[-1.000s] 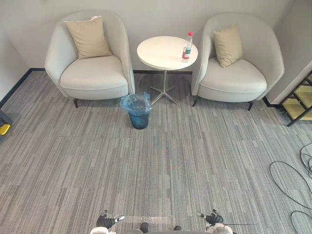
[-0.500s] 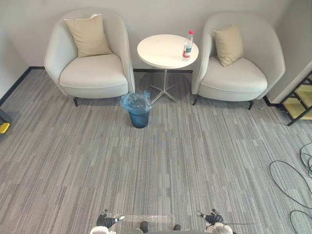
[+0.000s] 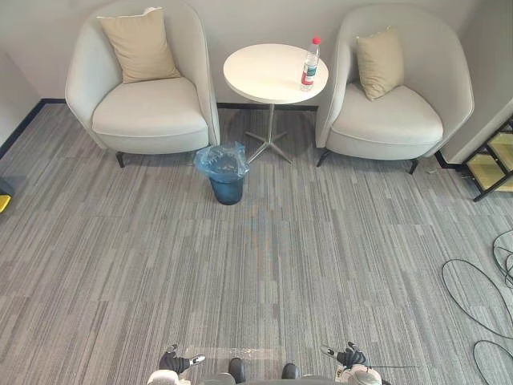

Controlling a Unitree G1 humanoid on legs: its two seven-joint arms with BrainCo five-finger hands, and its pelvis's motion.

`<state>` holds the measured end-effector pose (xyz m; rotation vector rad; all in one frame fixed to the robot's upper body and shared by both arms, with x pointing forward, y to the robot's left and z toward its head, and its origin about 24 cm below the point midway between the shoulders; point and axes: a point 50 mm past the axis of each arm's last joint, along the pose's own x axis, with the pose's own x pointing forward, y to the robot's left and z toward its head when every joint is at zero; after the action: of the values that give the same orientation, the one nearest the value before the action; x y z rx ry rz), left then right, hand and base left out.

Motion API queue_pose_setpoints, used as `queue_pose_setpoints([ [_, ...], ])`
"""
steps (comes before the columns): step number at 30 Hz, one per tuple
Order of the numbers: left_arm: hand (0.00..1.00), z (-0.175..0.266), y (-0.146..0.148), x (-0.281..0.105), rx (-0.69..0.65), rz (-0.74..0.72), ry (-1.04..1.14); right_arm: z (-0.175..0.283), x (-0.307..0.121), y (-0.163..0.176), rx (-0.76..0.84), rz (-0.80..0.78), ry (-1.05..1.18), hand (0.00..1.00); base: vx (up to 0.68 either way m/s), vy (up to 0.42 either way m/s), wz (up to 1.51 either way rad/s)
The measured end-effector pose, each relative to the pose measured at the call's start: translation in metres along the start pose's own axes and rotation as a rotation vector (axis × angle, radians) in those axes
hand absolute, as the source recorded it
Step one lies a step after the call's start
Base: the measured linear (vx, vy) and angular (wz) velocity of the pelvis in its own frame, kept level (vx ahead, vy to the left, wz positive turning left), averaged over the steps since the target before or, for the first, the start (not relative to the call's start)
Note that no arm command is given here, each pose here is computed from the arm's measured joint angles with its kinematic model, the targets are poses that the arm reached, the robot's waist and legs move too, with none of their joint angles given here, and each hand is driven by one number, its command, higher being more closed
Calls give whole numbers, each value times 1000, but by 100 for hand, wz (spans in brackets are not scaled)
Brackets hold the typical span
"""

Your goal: Gather rubbish on tea table into small bin, then transfer packed bag to large trash can.

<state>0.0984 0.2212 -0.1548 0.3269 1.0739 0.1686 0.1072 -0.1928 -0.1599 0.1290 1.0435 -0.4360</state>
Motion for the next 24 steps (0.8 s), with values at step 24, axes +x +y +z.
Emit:
queue_pose_setpoints([
  [24,0,5,-2,-1,-72,9,-15,15,3,-7,-12,-18,-41,0,265,66,-34],
])
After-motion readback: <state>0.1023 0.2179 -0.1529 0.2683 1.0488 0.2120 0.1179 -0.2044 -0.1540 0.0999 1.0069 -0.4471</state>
